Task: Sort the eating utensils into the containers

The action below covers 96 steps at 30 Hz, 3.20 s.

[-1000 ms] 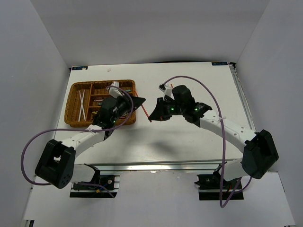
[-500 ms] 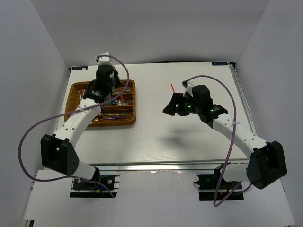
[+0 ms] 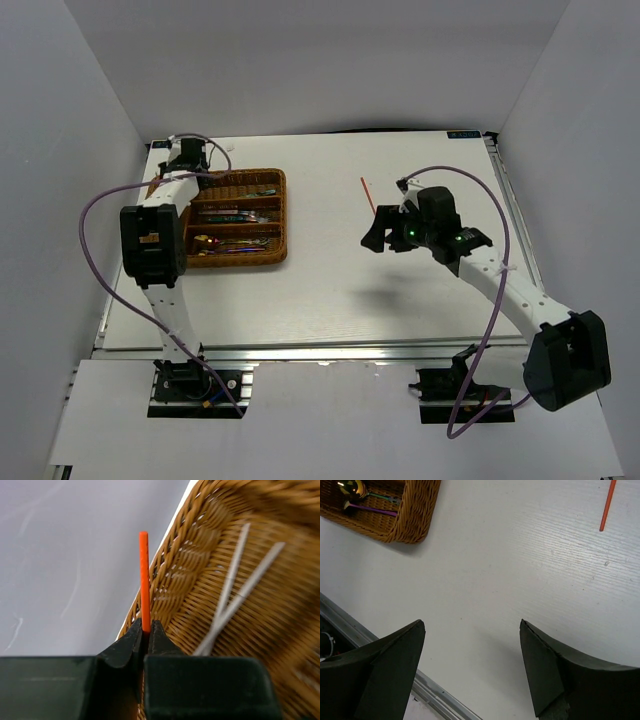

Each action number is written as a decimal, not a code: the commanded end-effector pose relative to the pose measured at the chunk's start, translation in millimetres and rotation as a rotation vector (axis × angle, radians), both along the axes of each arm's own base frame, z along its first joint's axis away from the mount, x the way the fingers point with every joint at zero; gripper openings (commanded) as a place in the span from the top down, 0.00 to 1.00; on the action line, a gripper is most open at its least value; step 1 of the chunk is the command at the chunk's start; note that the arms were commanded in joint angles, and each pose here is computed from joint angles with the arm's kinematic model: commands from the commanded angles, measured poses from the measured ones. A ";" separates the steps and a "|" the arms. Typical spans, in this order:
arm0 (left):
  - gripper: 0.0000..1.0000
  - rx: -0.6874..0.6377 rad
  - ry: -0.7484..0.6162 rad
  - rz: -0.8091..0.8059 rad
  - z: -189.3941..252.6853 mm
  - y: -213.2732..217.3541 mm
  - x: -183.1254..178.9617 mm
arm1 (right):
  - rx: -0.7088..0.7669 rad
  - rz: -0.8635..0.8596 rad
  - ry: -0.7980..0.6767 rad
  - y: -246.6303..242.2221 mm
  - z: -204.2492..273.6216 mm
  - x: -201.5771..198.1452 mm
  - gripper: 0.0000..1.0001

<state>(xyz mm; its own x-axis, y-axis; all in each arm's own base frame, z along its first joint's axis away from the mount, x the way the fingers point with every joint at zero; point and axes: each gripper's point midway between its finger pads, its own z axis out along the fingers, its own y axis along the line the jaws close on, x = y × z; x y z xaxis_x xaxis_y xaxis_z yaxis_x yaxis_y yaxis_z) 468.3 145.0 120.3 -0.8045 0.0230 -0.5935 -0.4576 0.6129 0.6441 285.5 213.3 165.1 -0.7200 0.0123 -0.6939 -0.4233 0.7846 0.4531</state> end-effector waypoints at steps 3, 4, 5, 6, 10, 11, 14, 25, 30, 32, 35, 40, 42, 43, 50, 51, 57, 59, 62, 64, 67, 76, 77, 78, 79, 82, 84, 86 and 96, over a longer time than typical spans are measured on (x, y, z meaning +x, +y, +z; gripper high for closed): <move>1.00 0.079 -0.024 0.050 2.9 19.9 0.3 | 0.016 0.037 -0.042 3.2 5.9 4.7 0.14; 1.00 0.078 -0.017 0.049 -4.6 20.3 -1.8 | 0.021 0.041 -0.041 4.4 6.3 4.8 0.11; 0.96 0.072 -0.012 0.052 -9.7 23.8 -4.1 | 0.021 0.041 -0.035 4.6 3.6 5.2 0.11; 0.94 0.064 -0.004 0.050 -15.2 24.2 -6.0 | 0.023 0.044 -0.032 5.7 2.3 5.1 0.11; 0.76 0.031 -0.003 0.038 -28.9 21.4 -11.9 | 0.017 0.037 -0.038 6.0 1.0 9.9 0.11; 0.73 0.009 -0.012 0.035 -32.1 19.6 -13.1 | 0.009 0.035 -0.034 5.7 -1.0 11.3 0.11; 0.62 -0.039 -0.052 0.011 -27.8 12.5 -13.3 | -0.015 0.020 -0.033 3.9 -3.1 18.1 0.11; 0.18 -0.161 -0.340 -0.027 57.6 -5.0 -13.2 | -0.185 -0.092 0.007 -9.1 -29.8 62.8 0.11; 0.02 -0.319 -0.480 -0.104 102.2 -31.0 -25.4 | -0.389 -0.157 0.048 -28.4 -62.7 97.7 0.11; 0.02 -0.401 -0.524 -0.126 111.3 -44.8 -30.7 | -0.442 -0.167 0.030 -28.9 -60.6 118.1 0.11; 0.02 -0.534 -0.589 -0.181 127.5 -68.5 -47.0 | -0.535 -0.166 0.089 -27.8 -94.9 143.2 0.13; 0.02 -0.643 -0.647 -0.264 130.3 -93.8 -93.6 | -0.564 -0.160 0.073 -14.9 -112.6 186.8 0.26; 0.02 -0.667 -0.673 -0.308 132.7 -102.0 -103.3 | -0.562 -0.158 0.064 -6.2 -121.2 209.3 0.39; 0.02 -0.689 -0.695 -0.338 134.5 -108.1 -113.2 | -0.563 -0.148 0.074 -4.4 -126.5 213.8 0.43; 0.02 -0.766 -0.717 -0.429 145.1 -129.5 -135.3 | -0.612 -0.170 0.126 -11.2 -155.0 254.3 0.54; 0.02 -0.776 -0.721 -0.437 146.0 -131.9 -136.1 | -0.594 -0.182 0.124 -14.7 -151.1 260.6 0.57; 0.02 -0.847 -0.742 -0.475 154.8 -145.8 -140.4 | -0.598 -0.111 0.224 -14.5 -186.4 250.4 0.72; 0.02 -0.879 -0.746 -0.504 161.2 -153.0 -142.3 | -0.611 -0.098 0.254 -16.3 -194.8 244.7 1.00; 0.02 -0.889 -0.781 -0.525 174.3 -156.1 -144.6 | -0.622 -0.083 0.310 -20.3 -205.7 227.4 1.00; 0.02 -0.921 -0.784 -0.551 176.9 -162.9 -144.1 | -0.622 -0.075 0.325 -19.4 -206.5 219.1 1.00; 0.02 -1.045 -0.775 -0.632 172.2 -187.8 -141.2 | -0.545 -0.060 0.346 -12.9 -190.8 196.8 1.00; 0.02 -1.447 -0.799 -0.869 148.7 -290.6 -151.9 | -0.218 -0.124 0.168 10.7 -75.2 169.5 1.00; 0.02 -1.476 -0.790 -0.889 147.2 -303.2 -154.7 | -0.204 -0.120 0.192 9.4 -81.6 154.3 1.00; 0.02 -1.473 -0.829 -0.920 153.8 -304.3 -150.7 | -0.147 -0.088 0.191 17.0 -73.6 144.9 1.00; 0.02 -1.526 -0.764 -0.989 150.1 -340.9 -166.0 | -0.073 -0.093 0.158 21.8 -45.2 137.3 1.00; 0.02 -1.589 -0.692 -1.070 138.3 -384.3 -175.4 | 0.122 -0.048 0.114 37.8 -12.1 104.0 1.00; 0.02 -1.615 -0.679 -1.088 133.0 -402.2 -173.0 | 0.214 -0.031 0.025 45.3 15.2 85.3 1.00; 0.02 -1.651 -0.655 -1.124 135.6 -422.3 -178.3 | 0.275 -0.029 0.004 52.1 31.8 69.7 1.00; 0.19 -1.680 -0.528 -1.224 128.6 -491.3 -180.4 | 0.535 -0.005 -0.130 57.2 110.5 9.7 1.00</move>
<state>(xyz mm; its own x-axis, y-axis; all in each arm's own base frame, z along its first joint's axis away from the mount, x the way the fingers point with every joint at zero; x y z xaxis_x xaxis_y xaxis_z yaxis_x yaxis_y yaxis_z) 281.5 -336.6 213.0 -0.6564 -0.3437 -0.6716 0.5355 0.4148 -0.7357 302.7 261.6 235.7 -0.6755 0.3211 -0.6638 -0.4366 0.5512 0.7110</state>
